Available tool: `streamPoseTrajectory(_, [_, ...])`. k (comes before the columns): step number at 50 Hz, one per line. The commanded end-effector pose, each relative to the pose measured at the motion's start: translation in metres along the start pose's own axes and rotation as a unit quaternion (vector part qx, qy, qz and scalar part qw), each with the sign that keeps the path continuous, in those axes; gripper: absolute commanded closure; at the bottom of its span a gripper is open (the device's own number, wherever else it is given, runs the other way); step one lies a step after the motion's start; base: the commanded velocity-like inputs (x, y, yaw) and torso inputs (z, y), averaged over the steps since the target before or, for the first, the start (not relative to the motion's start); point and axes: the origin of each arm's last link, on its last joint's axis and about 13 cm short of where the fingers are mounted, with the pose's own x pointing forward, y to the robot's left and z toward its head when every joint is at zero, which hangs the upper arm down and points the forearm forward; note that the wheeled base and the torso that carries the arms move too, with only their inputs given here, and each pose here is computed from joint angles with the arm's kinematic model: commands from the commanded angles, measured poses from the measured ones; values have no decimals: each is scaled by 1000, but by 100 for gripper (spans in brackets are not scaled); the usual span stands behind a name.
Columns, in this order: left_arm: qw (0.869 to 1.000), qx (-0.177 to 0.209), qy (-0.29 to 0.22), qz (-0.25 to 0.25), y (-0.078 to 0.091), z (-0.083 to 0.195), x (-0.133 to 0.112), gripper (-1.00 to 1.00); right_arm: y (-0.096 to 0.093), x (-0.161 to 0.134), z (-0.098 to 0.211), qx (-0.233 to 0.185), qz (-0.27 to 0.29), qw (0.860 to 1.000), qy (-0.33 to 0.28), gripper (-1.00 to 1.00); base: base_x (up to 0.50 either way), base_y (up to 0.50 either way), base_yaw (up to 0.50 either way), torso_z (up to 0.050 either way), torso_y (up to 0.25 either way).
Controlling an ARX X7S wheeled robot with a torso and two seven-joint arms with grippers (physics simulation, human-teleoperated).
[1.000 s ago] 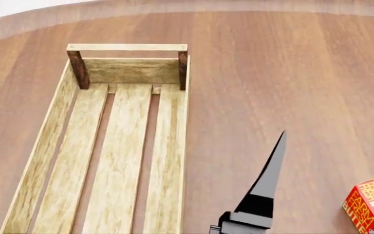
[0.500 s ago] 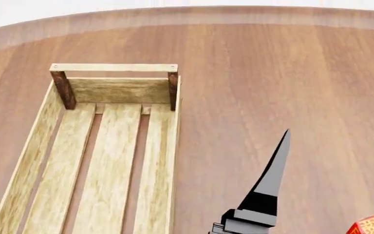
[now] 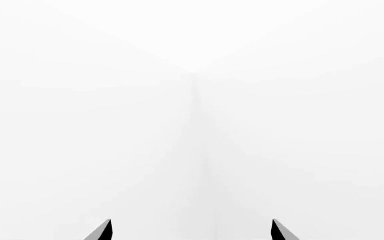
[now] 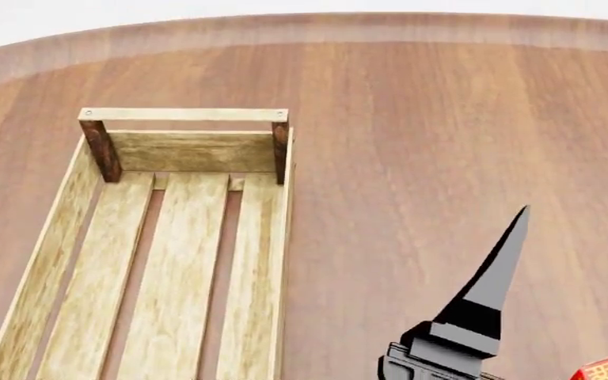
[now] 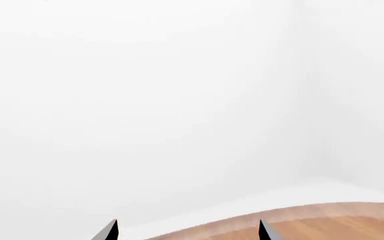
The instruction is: Pick up the cream cheese and put it in the tray.
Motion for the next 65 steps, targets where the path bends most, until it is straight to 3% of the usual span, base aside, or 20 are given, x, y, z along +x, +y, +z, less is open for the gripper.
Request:
streamPoseTrajectory(1, [1000,-2,0,0,1,0,0,-100,-10,7,8,26,-125,992,-3,-100,0,0,0,0,0])
streamPoseTrajectory(12, [1000,-3,-2,0,1,0,0,-100,-26,8,13,50,-266,963,-8,-100,0,0,0,0,0])
streamPoseTrajectory(15, [1000,-3,-2,-1,1,0,0,-100,-33,7,13,60,-319,946,-7,-100,0,0,0,0,0])
streamPoseTrajectory(20, [1000,-2,-2,-1,1,0,0,-100,-37,7,13,60,-348,936,-3,-100,0,0,0,0,0])
streamPoseTrajectory(30, [1000,-4,-1,-1,1,0,0,-100,-52,-4,13,91,-438,894,-4,-100,0,0,0,0,0])
streamPoseTrajectory(42, [1000,-4,0,-6,-1,0,-1,-100,-54,-11,11,113,-467,877,8,-100,0,0,0,0,0])
streamPoseTrajectory(52, [1000,-2,0,-6,-1,0,0,-100,-53,-10,5,122,-462,878,22,-100,0,0,0,0,0])
streamPoseTrajectory(65, [1000,-1,1,-10,-3,1,0,-100,-56,-15,-6,136,-476,867,54,-100,0,0,0,0,0])
